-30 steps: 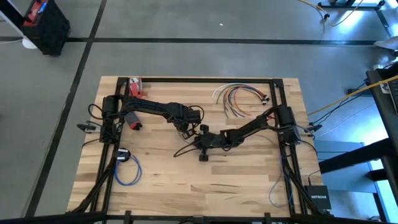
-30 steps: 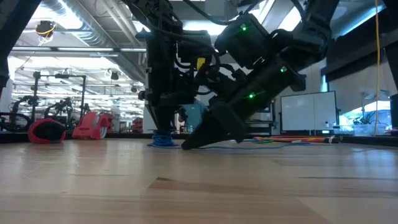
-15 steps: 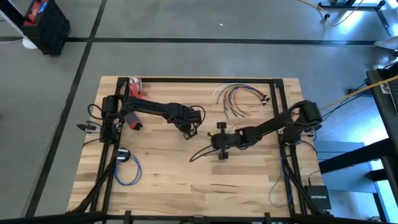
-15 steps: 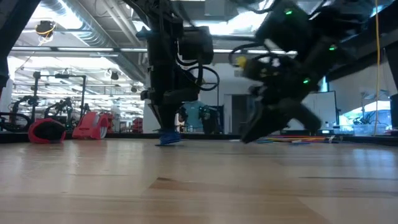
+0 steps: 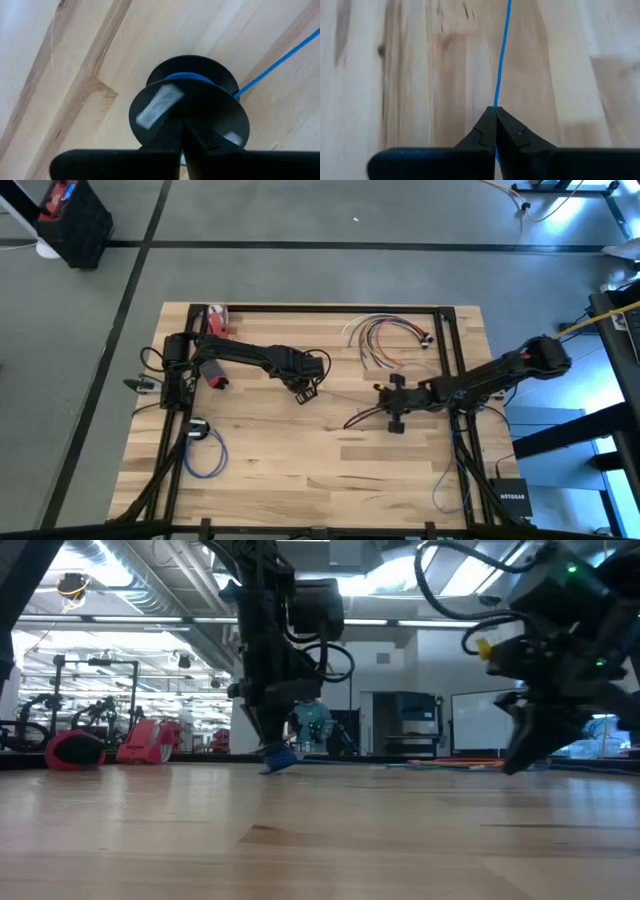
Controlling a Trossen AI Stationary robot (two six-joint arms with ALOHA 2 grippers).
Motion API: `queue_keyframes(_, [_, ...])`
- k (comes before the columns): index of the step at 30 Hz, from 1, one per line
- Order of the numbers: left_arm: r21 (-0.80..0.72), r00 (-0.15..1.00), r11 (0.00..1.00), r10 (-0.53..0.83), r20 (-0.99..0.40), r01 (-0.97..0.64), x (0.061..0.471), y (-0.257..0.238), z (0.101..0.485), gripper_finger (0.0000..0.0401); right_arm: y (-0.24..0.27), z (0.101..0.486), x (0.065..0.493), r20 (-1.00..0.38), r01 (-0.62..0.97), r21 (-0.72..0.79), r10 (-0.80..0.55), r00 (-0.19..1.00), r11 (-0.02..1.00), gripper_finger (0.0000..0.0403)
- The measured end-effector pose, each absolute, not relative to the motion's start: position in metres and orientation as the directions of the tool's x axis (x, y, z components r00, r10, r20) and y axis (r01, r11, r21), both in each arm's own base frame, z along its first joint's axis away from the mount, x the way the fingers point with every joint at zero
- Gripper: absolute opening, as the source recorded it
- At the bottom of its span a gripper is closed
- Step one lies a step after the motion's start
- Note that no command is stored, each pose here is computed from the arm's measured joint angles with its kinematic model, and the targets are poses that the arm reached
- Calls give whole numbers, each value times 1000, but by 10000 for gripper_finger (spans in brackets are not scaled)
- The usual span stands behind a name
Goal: Coil cords
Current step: Uncoil the blue cable wire from the spool
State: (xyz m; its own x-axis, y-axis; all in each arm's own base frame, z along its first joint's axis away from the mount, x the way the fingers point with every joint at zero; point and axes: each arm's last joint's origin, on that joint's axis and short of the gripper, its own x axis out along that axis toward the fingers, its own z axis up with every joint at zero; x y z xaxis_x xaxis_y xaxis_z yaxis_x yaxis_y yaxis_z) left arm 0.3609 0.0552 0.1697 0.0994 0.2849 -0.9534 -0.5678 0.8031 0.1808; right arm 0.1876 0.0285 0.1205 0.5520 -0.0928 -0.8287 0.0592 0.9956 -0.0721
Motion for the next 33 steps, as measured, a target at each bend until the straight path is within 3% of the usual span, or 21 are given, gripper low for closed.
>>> queue_keyframes(9, [230,53,779,319,-946,-583,357,56,170,0,48,132,171,-833,0,-39,-33,552,999,2])
queue_keyframes(12, [315,-54,770,345,-937,-555,346,57,165,0,54,126,159,-890,-60,21,47,454,998,3])
queue_keyframes(17, [345,-46,740,392,-919,-577,347,58,168,0,66,126,153,-903,-74,58,84,421,996,3])
queue_keyframes(26, [313,3,760,383,-924,-570,353,56,173,0,71,132,162,-829,-69,2,40,557,998,3])
queue_keyframes(33, [278,107,804,386,-916,-525,364,44,194,0,76,143,175,-714,-68,42,77,696,997,3])
